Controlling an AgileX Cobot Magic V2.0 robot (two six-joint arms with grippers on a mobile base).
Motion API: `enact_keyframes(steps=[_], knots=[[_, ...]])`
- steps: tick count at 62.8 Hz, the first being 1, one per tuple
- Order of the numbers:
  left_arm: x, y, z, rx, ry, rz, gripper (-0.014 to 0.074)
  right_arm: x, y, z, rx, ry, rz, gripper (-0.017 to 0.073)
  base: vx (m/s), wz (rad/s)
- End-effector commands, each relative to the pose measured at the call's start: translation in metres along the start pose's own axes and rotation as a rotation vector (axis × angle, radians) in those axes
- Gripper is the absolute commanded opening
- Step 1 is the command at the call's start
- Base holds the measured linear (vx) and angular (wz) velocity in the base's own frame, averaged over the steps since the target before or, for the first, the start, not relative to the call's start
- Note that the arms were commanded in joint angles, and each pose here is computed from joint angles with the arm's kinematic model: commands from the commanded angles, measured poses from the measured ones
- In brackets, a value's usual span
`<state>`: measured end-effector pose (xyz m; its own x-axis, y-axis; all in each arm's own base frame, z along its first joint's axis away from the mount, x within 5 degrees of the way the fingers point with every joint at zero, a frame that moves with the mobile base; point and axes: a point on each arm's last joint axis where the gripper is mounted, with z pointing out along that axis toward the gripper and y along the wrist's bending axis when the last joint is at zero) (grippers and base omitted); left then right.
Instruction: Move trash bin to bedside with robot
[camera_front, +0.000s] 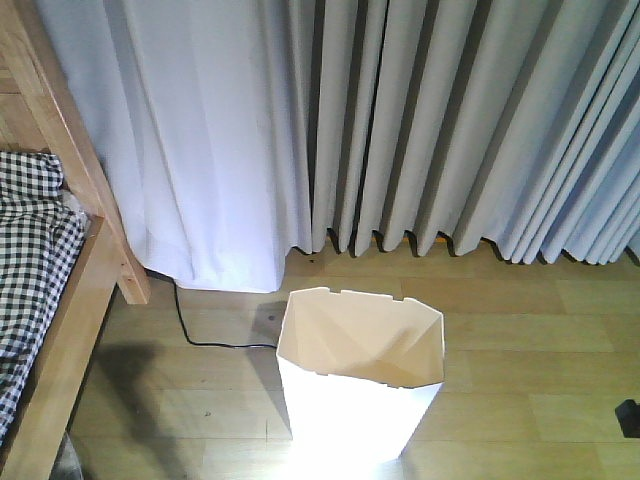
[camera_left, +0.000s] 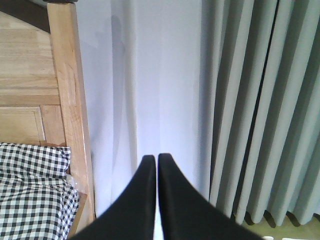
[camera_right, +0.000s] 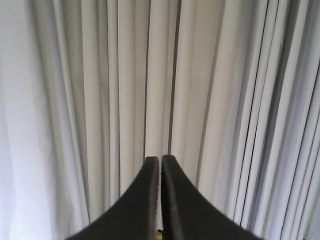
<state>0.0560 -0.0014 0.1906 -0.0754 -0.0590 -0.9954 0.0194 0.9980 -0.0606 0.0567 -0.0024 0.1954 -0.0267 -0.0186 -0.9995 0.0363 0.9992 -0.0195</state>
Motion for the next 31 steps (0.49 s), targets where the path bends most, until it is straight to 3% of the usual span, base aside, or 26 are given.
enact_keyframes(steps=[1, 31], knots=[[0.0017, -0.0001, 0.0007, 0.009, -0.060, -0.012, -0.0006, -0.0021, 0.0003, -0.0003, 0.000, -0.075, -0.019, -0.0010, 0.00, 0.00], [0.0017, -0.0001, 0.0007, 0.009, -0.060, -0.012, -0.0006, -0.0021, 0.0003, -0.0003, 0.000, -0.075, -0.019, -0.0010, 0.00, 0.00]])
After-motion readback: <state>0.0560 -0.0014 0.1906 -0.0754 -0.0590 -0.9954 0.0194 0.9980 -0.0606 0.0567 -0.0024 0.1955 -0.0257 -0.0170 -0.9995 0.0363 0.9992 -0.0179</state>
